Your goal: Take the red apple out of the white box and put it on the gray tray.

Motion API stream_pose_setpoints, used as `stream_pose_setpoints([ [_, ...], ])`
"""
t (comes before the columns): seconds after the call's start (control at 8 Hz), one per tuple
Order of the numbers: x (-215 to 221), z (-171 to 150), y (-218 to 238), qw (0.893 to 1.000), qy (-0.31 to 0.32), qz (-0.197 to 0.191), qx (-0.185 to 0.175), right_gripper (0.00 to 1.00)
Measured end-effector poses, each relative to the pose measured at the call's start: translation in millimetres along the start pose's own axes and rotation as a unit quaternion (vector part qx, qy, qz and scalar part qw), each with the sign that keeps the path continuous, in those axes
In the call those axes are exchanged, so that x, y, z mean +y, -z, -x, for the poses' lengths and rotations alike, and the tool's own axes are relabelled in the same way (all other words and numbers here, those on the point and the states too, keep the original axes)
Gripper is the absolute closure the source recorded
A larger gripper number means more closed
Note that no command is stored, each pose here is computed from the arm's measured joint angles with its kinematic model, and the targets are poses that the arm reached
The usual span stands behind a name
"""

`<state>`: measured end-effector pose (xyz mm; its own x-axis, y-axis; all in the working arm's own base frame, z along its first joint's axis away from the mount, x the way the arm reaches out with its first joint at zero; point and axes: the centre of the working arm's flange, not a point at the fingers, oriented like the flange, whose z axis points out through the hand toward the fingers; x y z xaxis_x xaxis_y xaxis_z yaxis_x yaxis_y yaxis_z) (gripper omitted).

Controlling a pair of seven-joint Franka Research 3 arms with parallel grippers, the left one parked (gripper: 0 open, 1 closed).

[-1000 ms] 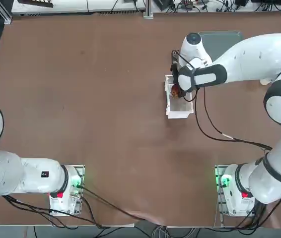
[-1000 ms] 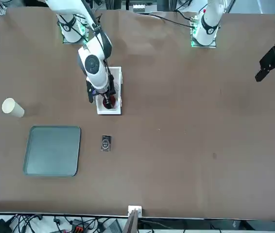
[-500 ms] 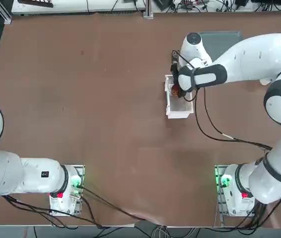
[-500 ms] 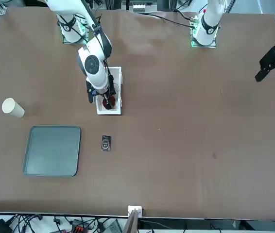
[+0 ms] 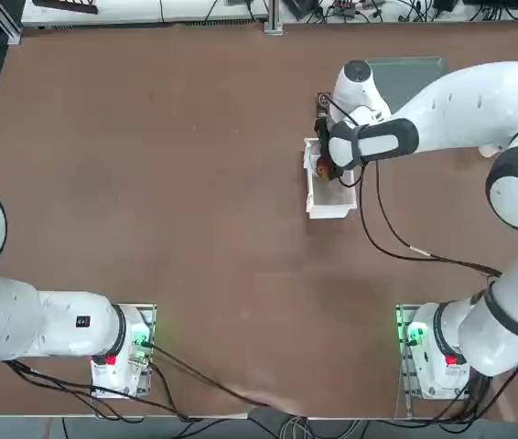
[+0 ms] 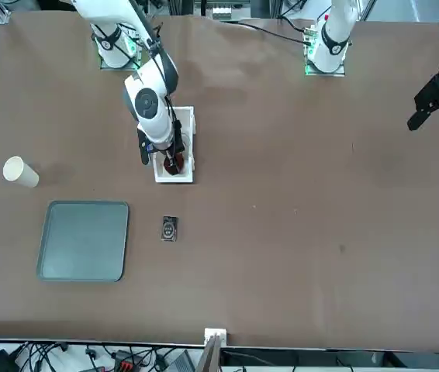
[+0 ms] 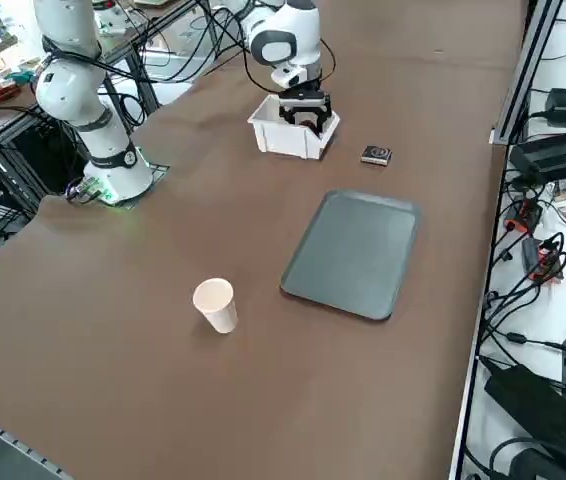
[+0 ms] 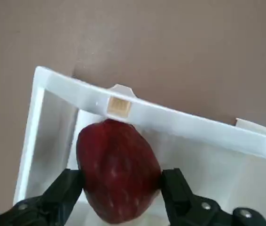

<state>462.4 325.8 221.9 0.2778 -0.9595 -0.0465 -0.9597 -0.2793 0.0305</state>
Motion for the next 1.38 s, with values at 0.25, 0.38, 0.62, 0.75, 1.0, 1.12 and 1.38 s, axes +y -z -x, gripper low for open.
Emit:
stream_pose_setpoints([
  [0.25,0.1,0.8,-1.0,1.000,0.001,0.000,0.000,0.04],
  [0.38,0.3,1.5,-0.5,1.000,0.001,-0.001,-0.001,0.06],
  [0.62,0.3,2.3,0.6,1.000,0.002,-0.002,-0.001,0.11],
  [0.75,0.2,2.4,0.7,1.000,0.002,-0.002,-0.001,0.11],
  [1.0,-0.5,2.6,1.6,1.000,0.002,-0.003,-0.001,0.11],
  [1.12,-1.7,2.7,2.9,1.000,0.001,-0.005,-0.002,0.11],
  [1.38,-8.2,0.6,15.5,1.000,-0.002,-0.015,-0.003,0.11],
])
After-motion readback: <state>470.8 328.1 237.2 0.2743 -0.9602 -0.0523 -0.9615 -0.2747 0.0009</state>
